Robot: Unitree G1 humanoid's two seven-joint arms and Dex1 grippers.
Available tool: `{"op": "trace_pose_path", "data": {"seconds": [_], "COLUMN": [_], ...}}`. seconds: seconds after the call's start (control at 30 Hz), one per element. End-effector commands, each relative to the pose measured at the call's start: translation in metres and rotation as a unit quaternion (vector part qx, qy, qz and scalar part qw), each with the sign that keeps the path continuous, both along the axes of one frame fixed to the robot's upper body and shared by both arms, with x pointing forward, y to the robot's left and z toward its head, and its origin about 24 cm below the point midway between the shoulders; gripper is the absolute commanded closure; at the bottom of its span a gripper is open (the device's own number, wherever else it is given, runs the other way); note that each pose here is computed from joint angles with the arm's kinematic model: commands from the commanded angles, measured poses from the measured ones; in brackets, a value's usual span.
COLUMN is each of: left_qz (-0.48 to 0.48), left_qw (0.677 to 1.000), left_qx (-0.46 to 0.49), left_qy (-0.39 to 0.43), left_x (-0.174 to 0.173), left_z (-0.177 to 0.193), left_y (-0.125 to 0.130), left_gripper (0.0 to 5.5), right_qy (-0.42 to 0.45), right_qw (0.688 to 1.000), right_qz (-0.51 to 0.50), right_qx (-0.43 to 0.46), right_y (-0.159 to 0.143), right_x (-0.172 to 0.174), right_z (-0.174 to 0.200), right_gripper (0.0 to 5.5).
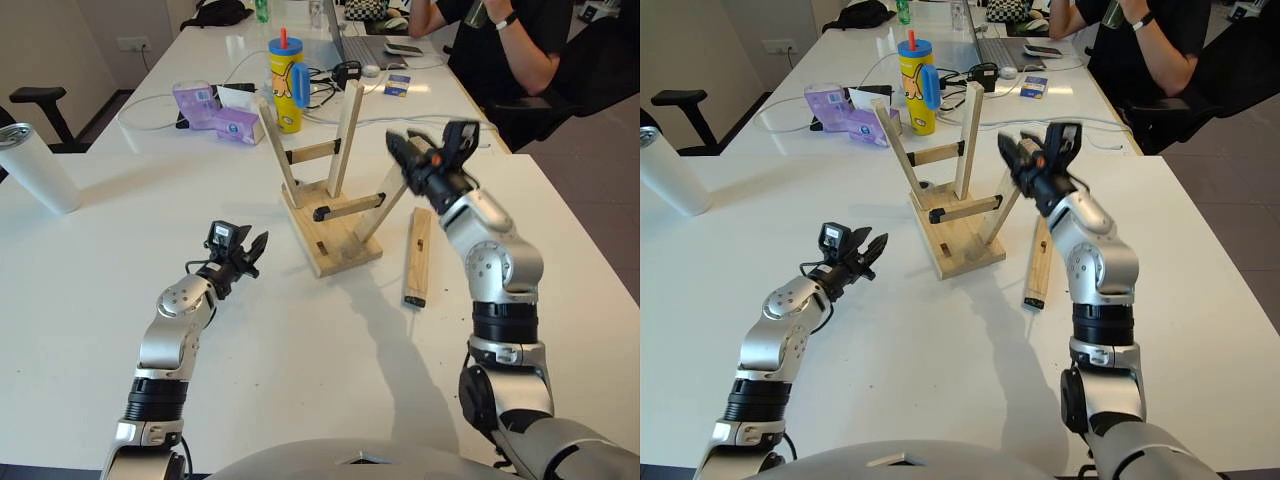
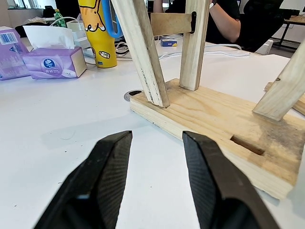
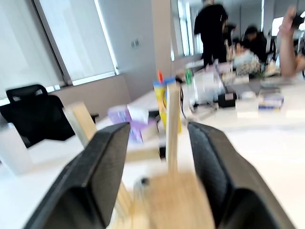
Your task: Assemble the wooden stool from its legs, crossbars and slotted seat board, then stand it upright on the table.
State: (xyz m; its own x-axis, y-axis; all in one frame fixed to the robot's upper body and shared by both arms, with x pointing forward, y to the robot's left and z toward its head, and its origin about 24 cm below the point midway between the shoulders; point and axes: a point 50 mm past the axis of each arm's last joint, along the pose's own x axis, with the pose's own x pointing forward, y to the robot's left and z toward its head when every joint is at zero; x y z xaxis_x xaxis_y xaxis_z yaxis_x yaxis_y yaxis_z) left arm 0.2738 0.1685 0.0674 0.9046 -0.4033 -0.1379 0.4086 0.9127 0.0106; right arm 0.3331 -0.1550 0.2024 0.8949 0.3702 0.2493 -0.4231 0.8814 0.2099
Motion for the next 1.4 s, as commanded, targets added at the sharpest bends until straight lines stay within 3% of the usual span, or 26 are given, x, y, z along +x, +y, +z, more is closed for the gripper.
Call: {"op": "trace_pose_path", "data": {"seconds": [0.03, 0.13, 0.2, 0.37, 0.43, 0.6, 0.9, 1.17, 1.4], "left_qz": [0.004, 0.005, 0.005, 0.007, 0.008, 0.009, 0.009, 0.011, 0.010], "left_qw": [1.000, 1.000, 1.000, 1.000, 1.000, 1.000, 1.000, 1.000, 1.000], "left_qx": [0.004, 0.004, 0.004, 0.003, 0.003, 0.005, 0.002, -0.004, -0.004], "left_qy": [-0.006, -0.007, -0.007, -0.007, -0.006, -0.005, -0.006, -0.010, -0.011], "left_x": [0.002, 0.002, 0.002, 0.002, 0.001, 0.000, 0.000, 0.001, 0.002], "left_z": [0.002, 0.002, 0.001, 0.001, 0.000, -0.001, 0.000, 0.002, 0.002], "left_y": [0.001, 0.001, 0.001, 0.000, 0.000, -0.001, -0.003, -0.003, -0.003], "left_gripper": [3.56, 3.56, 3.56, 3.56, 3.56, 3.56, 3.56, 3.56, 3.56], "right_qy": [-0.092, -0.124, -0.101, 0.045, 0.161, 0.303, 0.397, 0.452, 0.458], "right_qw": [0.995, 0.986, 0.982, 0.970, 0.958, 0.926, 0.891, 0.867, 0.865], "right_qz": [-0.025, -0.093, -0.153, -0.237, -0.234, -0.223, -0.221, -0.207, -0.190], "right_qx": [0.039, 0.055, 0.037, -0.038, -0.035, -0.009, -0.009, -0.024, -0.071], "right_y": [-0.006, -0.024, -0.040, -0.068, -0.072, -0.062, -0.053, -0.046, -0.039], "right_x": [-0.004, -0.003, 0.004, 0.017, 0.017, 0.004, -0.007, -0.015, -0.017], "right_z": [0.058, 0.078, 0.070, 0.008, -0.039, -0.098, -0.130, -0.153, -0.159], "right_gripper": [3.26, 3.26, 3.26, 3.26, 3.26, 2.53, 1.18, 1.18, 2.31]}}
